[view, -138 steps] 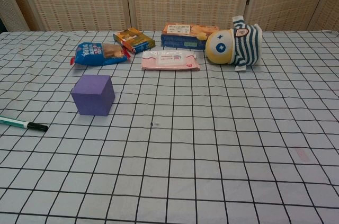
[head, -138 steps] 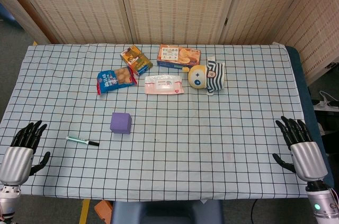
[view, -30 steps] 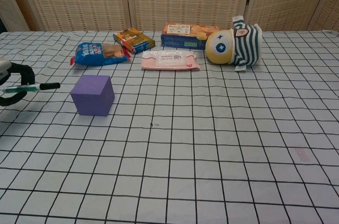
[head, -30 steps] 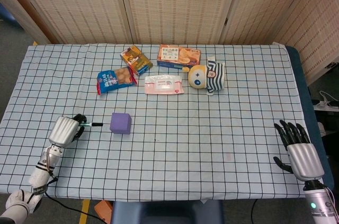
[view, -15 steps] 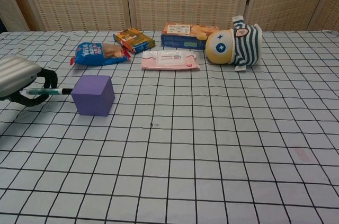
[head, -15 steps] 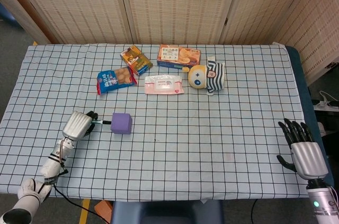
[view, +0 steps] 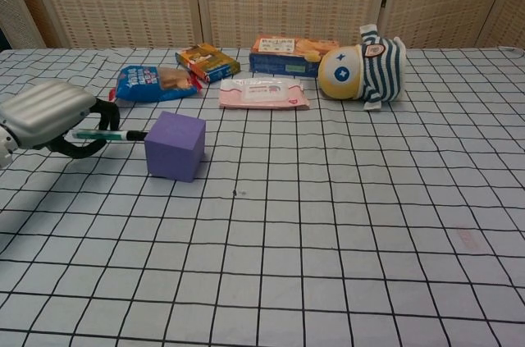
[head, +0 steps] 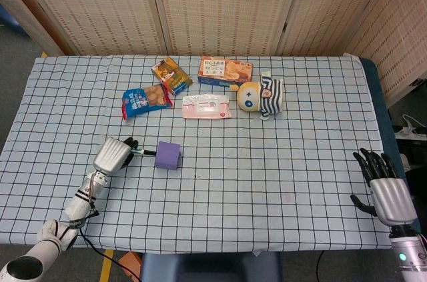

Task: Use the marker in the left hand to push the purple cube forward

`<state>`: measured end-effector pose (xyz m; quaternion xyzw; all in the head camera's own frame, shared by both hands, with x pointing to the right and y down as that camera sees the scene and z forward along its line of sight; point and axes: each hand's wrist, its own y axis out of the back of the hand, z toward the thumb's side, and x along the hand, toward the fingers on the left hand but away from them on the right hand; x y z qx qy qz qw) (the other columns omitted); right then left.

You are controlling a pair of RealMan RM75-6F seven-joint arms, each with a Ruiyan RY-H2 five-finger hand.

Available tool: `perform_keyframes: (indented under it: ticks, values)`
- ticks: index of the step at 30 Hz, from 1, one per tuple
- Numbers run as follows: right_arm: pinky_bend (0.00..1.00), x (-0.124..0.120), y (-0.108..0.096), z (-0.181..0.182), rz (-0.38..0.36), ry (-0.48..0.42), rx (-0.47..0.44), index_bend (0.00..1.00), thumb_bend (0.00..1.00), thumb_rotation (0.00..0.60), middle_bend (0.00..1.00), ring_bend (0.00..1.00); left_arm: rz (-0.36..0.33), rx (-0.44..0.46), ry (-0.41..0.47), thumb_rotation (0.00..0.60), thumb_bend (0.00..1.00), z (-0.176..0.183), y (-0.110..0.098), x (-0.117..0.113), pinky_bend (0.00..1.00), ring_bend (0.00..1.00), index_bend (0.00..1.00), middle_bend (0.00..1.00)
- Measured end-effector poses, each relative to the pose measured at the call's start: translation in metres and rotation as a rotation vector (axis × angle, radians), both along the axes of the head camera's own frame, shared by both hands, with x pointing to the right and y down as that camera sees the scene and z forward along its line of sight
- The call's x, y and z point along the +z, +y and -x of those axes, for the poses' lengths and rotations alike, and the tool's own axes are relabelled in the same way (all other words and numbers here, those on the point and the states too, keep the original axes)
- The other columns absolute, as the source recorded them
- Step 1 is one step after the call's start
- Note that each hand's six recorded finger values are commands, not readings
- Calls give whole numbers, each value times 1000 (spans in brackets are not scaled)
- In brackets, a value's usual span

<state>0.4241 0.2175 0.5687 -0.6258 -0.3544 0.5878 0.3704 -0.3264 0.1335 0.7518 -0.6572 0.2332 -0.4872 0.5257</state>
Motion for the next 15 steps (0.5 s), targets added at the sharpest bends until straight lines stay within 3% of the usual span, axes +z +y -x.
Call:
perform_keyframes:
  ticks: [15]
  values:
    - [0, -9, 0, -2, -9, -29, 2, 0, 119, 600, 0, 0, -24, 100, -8, 600, 656, -55, 2, -4, 1000, 841, 815, 834]
